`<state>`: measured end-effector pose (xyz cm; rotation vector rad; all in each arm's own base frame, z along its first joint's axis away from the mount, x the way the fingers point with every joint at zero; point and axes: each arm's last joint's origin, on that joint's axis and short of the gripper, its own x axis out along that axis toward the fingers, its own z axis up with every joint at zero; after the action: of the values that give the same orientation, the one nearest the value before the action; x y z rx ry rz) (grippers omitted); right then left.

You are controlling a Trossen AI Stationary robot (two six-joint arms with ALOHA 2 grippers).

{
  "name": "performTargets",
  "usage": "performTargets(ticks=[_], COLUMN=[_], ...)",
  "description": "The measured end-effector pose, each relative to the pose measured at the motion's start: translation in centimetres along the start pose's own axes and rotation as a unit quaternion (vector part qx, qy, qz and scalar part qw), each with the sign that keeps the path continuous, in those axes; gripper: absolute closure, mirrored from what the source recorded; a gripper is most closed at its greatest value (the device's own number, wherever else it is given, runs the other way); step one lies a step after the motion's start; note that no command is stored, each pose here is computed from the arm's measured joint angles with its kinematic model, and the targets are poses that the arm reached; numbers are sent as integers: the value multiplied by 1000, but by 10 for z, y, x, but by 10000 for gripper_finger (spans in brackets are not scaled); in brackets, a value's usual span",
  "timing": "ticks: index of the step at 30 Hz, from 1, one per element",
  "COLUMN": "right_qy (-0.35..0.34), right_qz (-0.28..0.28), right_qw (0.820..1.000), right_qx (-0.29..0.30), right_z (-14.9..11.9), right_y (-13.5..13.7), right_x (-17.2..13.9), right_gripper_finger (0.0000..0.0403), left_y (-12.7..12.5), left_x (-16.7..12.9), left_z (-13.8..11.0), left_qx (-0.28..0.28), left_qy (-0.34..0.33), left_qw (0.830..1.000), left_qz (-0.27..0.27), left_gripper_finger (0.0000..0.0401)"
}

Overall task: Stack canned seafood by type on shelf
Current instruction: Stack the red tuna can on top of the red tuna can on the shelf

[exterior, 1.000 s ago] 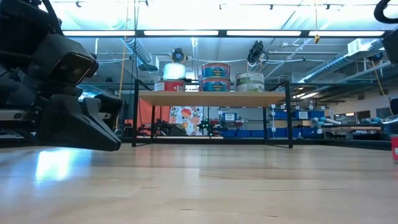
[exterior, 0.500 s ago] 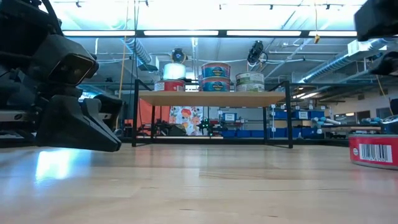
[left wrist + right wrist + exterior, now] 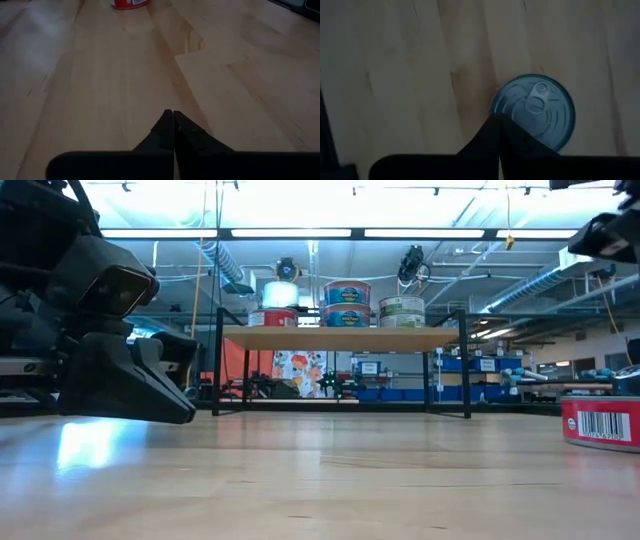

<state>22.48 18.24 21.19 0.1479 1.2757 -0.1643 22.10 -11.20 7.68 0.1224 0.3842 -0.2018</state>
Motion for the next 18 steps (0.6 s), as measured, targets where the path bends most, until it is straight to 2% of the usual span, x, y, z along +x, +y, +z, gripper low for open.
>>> performTargets(ticks=[4,10,18], right_qy=[13,74,87], right_qz=[13,37,15], right_qw=[1000,996,995], right_qx=[4,42,41], right_z=[-2,-7,-18], right_y=[3,5,2], right_x=[-3,-1,7], right_gripper_finger=[394,379,395], left_y=[-1,-1,-1], left_x=[0,0,0], left_z=[0,0,0], left_qx=[1,0,0], left_qy=[0,0,0], left_qw=[1000,1000,1000], left_qz=[-1,0,0], left_gripper_finger=[400,400,400])
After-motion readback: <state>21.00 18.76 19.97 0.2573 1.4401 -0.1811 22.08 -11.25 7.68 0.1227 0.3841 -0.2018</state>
